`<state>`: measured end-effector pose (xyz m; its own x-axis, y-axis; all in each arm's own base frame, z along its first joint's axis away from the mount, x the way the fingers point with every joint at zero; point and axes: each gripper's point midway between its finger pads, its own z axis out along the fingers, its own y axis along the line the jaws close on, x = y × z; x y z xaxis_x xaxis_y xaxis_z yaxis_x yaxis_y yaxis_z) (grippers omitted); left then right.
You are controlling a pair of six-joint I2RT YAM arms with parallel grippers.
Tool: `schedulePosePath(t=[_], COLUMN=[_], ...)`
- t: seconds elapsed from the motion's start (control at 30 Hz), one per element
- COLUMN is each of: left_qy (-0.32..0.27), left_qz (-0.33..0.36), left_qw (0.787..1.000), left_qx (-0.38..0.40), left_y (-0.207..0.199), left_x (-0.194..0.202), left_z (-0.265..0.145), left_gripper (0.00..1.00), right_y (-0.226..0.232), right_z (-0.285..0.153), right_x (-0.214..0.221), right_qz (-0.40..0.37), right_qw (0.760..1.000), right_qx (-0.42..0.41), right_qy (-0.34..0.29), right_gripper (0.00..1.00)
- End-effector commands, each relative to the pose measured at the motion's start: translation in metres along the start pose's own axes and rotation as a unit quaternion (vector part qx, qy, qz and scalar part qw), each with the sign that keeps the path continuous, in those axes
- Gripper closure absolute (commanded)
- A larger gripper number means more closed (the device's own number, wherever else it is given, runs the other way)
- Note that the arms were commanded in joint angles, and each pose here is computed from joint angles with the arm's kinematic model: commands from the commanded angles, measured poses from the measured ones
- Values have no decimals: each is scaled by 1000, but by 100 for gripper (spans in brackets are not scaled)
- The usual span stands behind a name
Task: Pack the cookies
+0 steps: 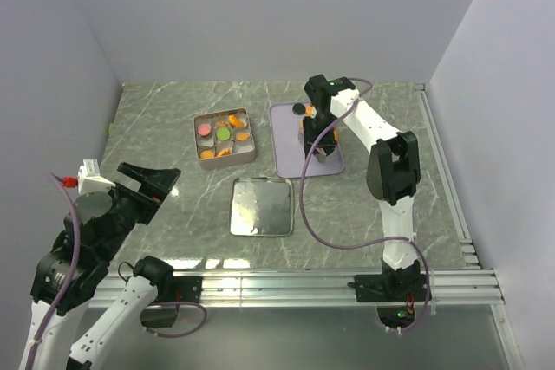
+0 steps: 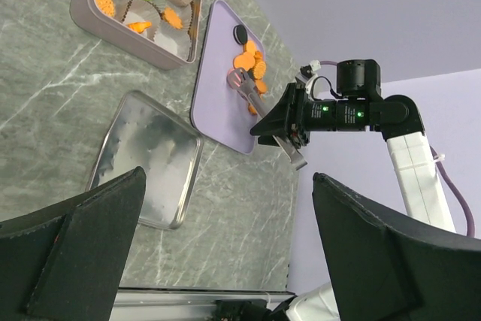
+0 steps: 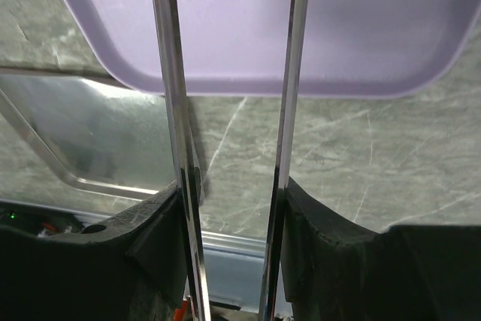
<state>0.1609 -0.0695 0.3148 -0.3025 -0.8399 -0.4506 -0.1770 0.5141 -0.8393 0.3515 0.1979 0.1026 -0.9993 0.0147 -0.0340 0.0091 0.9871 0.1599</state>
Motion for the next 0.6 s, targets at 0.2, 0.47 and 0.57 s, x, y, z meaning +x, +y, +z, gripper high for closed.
schedulePosePath(t=[0.2,0.47,0.57], left_qy=[-24,-31,-32], left_qz=[25,37,38], left_qw=[999,999,999], left_qx=[-1,-12,-12], left_y=[-8,-5,-5], left_x=[-12,-16,-17], left_z=[5,5,5], left_gripper=[0,0,1], right_y=[2,-2,-1], right_z=[5,9,4], right_x=[-7,-2,0], right_qz=[-7,-5,-3], right_qw=[1000,1000,1000], right_qx=[14,19,16], right_qy=[8,17,17], right_gripper=[50,51,55])
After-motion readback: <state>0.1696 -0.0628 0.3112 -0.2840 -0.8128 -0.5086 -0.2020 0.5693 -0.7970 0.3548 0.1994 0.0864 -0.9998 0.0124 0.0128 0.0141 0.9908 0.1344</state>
